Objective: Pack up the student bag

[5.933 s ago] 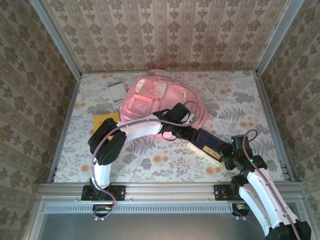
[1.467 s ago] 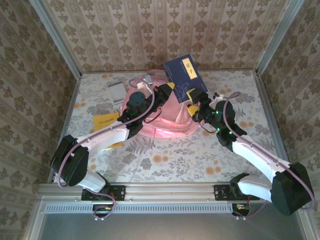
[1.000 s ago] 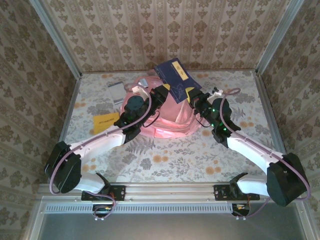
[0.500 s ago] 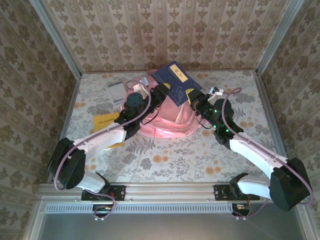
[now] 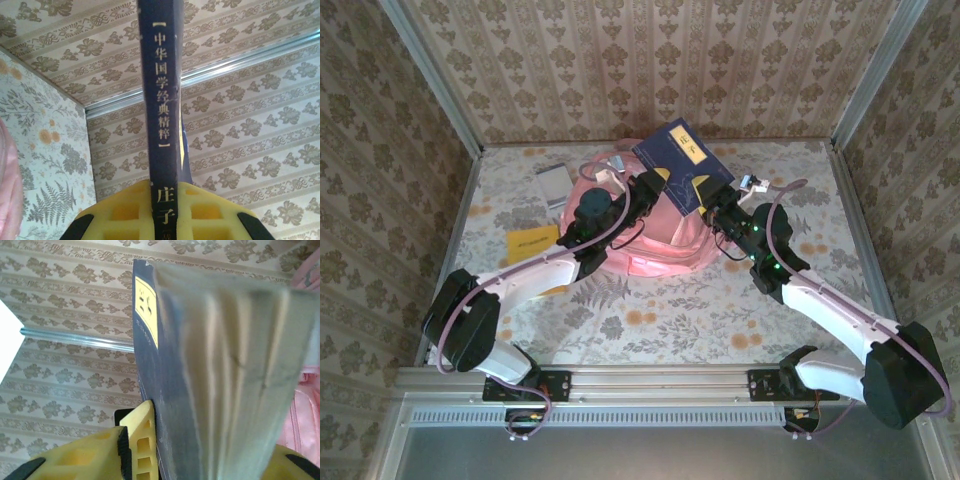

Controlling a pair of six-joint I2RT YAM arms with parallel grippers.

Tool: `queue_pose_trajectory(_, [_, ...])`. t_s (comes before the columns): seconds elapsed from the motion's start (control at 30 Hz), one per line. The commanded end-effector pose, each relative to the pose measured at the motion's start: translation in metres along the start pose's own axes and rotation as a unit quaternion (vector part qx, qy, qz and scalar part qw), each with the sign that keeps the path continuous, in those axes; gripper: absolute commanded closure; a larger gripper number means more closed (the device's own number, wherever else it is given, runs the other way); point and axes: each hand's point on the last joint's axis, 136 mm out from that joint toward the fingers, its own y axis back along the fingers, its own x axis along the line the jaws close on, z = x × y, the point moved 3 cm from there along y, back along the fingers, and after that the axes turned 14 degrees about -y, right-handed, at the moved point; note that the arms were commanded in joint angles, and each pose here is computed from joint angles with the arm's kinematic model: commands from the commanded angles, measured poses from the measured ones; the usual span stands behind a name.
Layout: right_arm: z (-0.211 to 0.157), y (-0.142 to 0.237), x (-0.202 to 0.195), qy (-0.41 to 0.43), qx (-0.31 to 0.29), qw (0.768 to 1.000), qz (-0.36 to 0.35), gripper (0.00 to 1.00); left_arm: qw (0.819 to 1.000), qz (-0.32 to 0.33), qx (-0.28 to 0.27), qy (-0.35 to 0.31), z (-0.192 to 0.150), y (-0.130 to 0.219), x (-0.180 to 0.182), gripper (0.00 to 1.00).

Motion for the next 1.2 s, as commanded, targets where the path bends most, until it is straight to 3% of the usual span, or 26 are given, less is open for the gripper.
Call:
queue_pose_trajectory(0.0, [-0.004, 0.006, 0.025, 0.006, -0.001, 0.999, 0.054, 0.7, 0.999, -0.028, -0.016, 0.007, 0.005, -0.002, -0.019, 1.0])
queue_pose_trajectory(0.13, [0.003, 0.008, 0.024, 0.021, -0.028, 0.999, 0.038, 1.0, 0.999, -0.027, -0.013, 0.011, 0.003, -0.003, -0.021, 1.0])
queue_pose_trajectory(0.17, [0.004, 0.009, 0.024, 0.028, -0.03, 0.999, 0.032, 1.0, 1.0, -0.025, -0.009, 0.011, 0.001, -0.003, -0.021, 1.0])
queue_pose_trajectory(0.3, [0.012, 0.023, 0.02, 0.073, -0.057, 0.996, -0.006, 1.0, 1.0, -0.001, 0.015, -0.011, -0.004, 0.0, -0.018, 0.61])
queue_pose_trajectory(0.4, [0.025, 0.044, 0.011, 0.114, -0.08, 0.989, -0.058, 1.0, 0.992, 0.065, 0.063, -0.088, -0.005, 0.013, -0.008, 0.47])
queue_pose_trajectory(0.5, [0.039, 0.068, -0.001, 0.145, -0.093, 0.979, -0.108, 1.0, 0.959, 0.139, 0.11, -0.22, -0.002, 0.024, -0.003, 0.48])
queue_pose_trajectory(0.6, [0.056, 0.097, -0.017, 0.153, -0.114, 0.969, -0.157, 1.0, 0.92, 0.183, 0.173, -0.3, -0.004, 0.023, 0.013, 0.49])
queue_pose_trajectory(0.8, [0.07, 0.151, -0.032, 0.199, -0.149, 0.941, -0.23, 1.0, 0.868, 0.162, 0.335, -0.33, -0.04, -0.017, 0.049, 0.48])
queue_pose_trajectory(0.93, [0.069, 0.175, -0.037, 0.212, -0.162, 0.932, -0.247, 1.0, 0.853, 0.155, 0.396, -0.303, -0.065, -0.048, 0.082, 0.49])
queue_pose_trajectory(1.17, [0.062, 0.196, -0.037, 0.243, -0.166, 0.922, -0.251, 1.0, 0.855, 0.176, 0.405, -0.272, -0.077, -0.068, 0.124, 0.5])
